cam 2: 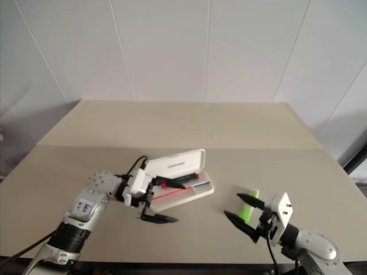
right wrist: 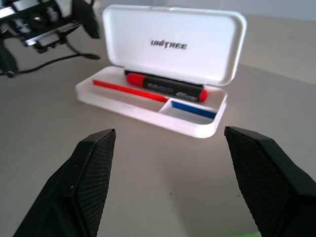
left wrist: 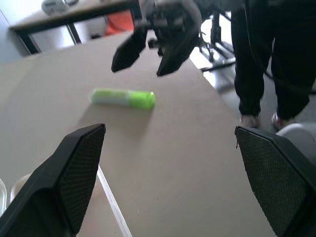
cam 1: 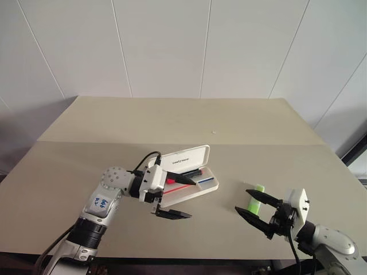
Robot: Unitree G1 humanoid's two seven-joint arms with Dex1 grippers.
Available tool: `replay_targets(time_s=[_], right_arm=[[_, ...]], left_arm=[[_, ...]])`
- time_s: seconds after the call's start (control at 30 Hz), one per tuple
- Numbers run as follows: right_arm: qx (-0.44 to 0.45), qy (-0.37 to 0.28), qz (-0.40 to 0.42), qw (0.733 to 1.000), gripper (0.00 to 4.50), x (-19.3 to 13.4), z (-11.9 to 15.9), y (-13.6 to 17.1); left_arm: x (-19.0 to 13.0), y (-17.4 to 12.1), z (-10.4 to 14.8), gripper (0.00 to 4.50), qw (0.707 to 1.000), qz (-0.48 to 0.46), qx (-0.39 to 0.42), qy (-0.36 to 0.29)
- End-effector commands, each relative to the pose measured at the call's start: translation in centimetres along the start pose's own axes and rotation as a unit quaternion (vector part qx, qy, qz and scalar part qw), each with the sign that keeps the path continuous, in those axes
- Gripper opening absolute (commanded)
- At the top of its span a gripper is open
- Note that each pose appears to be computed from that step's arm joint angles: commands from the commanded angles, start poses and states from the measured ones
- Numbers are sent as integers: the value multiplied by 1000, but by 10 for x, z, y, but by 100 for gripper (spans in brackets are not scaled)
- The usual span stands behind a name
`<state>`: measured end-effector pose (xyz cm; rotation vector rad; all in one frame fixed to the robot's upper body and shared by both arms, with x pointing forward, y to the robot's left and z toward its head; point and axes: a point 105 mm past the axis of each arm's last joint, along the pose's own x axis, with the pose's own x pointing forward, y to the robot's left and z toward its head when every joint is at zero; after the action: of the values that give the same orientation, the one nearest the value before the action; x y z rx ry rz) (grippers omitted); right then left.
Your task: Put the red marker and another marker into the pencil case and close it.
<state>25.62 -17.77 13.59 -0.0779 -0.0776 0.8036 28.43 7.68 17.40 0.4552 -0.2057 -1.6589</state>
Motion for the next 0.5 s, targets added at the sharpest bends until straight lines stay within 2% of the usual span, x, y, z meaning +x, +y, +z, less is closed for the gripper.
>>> replay_targets(time_s=[0.03, 0.3, 0.5], right_arm=[[-6, -6, -38, 999, 450, 2, 7, -1], [30, 22, -173, 984, 450, 9, -10, -20], [24, 57, -255, 965, 450, 10, -24, -36]], left_arm=[[-16, -3, 7, 448, 1000, 6, 7, -14], [-40, -8, 8, 448, 1000, 13, 3, -27], [-44, -9, 13, 448, 999, 6, 8, -43]])
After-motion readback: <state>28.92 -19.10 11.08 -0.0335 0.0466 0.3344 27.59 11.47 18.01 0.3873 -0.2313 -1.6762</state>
